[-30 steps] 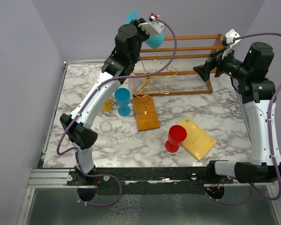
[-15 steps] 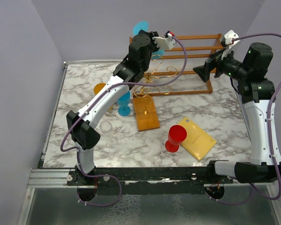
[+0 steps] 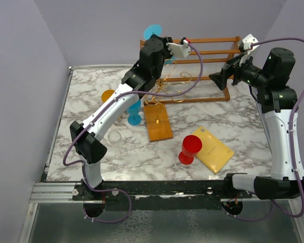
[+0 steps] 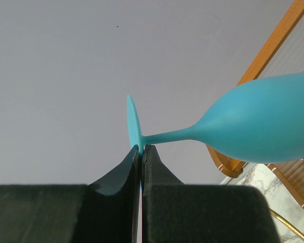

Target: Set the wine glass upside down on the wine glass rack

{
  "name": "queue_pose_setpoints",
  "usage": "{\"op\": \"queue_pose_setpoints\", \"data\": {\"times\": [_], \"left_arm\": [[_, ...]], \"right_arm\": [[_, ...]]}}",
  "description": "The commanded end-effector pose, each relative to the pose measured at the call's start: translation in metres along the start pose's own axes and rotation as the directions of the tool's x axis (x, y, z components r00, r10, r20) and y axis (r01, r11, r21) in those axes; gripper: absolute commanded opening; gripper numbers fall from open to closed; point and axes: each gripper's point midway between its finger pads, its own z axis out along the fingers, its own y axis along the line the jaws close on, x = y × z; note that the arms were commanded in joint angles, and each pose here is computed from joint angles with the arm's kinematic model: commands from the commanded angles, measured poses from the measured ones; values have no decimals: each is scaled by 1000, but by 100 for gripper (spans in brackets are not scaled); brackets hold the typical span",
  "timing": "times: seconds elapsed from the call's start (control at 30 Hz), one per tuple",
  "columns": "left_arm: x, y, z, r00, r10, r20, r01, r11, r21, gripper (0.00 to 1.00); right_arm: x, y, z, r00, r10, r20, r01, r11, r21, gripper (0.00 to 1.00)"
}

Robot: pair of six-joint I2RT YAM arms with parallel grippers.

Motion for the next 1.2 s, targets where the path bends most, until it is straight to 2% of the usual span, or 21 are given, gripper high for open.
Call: {"op": "queue_pose_setpoints", "data": {"times": [0.0, 0.57, 0.9, 1.17], "left_arm": [[-12, 14, -17, 999, -28, 42, 27, 1000, 9, 0], [-18, 32, -30, 995, -80, 65, 80, 997, 12, 0], [-7, 1, -26, 999, -3, 40, 0, 996, 89, 0], [-9, -16, -24, 998, 19, 63, -28, 989, 148, 0]], "right_arm": [[1, 1, -3, 1000, -10, -2, 10, 1000, 12, 100], [6, -1, -1, 1000, -8, -6, 9, 1000, 15, 100], [8, -1, -1, 1000, -12, -10, 13, 1000, 19, 100], [9, -1, 0, 1000, -10, -10, 10, 1000, 15, 100]]}}
